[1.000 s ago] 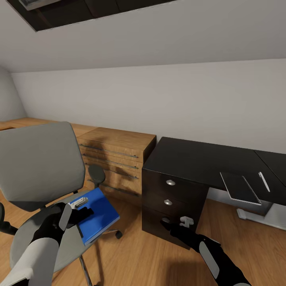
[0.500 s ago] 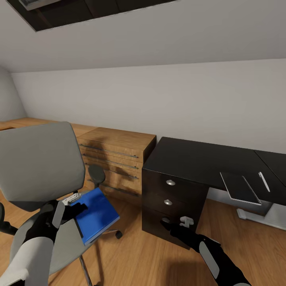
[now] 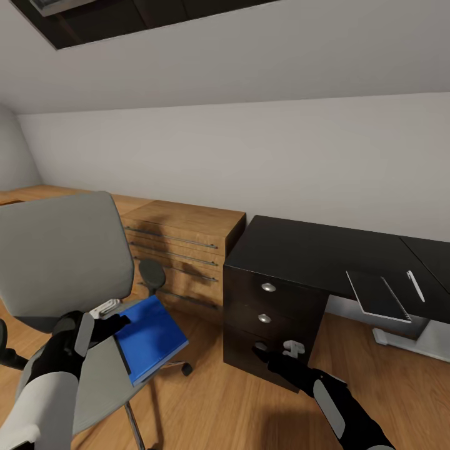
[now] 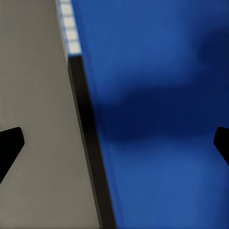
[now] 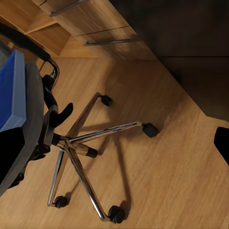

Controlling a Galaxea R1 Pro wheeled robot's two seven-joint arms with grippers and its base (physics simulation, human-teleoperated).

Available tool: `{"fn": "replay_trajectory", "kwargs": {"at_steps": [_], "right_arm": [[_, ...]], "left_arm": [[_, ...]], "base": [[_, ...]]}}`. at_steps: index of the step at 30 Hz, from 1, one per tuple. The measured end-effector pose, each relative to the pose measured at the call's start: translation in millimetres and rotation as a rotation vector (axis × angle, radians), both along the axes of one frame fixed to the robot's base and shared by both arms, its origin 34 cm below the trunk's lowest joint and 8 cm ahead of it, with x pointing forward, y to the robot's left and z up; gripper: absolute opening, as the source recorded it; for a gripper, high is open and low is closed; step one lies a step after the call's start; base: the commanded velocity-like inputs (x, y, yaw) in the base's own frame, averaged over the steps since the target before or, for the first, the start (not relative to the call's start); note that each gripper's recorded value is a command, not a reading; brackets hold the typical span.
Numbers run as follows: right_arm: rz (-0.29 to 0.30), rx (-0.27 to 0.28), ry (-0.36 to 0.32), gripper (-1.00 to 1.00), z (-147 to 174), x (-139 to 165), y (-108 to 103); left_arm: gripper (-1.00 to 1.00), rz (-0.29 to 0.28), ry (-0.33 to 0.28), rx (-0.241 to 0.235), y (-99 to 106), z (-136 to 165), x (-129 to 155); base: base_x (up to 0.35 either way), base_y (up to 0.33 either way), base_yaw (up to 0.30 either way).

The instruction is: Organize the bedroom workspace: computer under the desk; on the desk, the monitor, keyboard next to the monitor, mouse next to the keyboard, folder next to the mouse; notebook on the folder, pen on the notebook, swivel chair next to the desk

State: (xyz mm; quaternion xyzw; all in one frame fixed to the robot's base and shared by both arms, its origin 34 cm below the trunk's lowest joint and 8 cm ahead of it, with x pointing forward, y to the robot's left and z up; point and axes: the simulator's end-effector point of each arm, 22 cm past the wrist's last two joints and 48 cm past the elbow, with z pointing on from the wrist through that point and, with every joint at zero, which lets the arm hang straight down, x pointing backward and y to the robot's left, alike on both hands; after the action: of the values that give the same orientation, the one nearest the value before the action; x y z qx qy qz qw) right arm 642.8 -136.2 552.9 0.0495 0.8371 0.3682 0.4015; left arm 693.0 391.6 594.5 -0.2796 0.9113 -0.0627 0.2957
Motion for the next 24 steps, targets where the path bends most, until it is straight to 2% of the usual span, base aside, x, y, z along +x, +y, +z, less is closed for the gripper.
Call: {"fn": "replay_trajectory", "kwargs": {"at_steps": [4,7,13,18,24], "right_arm": [[0.000,0.001,-0.001,1.00,0,0,0],[0.000,0.001,-0.001,1.00,0,0,1],[0.001,0.003,-0.002,1.00,1,0,3],[0.001,0.004,-0.001,1.00,1,0,3],[0.001,0.004,0.000,1.00,0,0,2]], "left_arm": [[1.00,0.006,0.005,-0.006,6,3,-2],[1.00,0.032,-0.002,-0.024,20,17,-6],[1.00,0.070,-0.058,-0.029,39,46,-5],[1.00,0.076,-0.070,-0.035,41,51,-4],[1.00,0.074,-0.070,-0.040,38,50,-4]], "base": [[0.000,0.000,0.000],[0.000,0.000,0.000],[0.000,0.000,0.000],[-0.057,0.000,0.000],[-0.252,0.000,0.000]]}}
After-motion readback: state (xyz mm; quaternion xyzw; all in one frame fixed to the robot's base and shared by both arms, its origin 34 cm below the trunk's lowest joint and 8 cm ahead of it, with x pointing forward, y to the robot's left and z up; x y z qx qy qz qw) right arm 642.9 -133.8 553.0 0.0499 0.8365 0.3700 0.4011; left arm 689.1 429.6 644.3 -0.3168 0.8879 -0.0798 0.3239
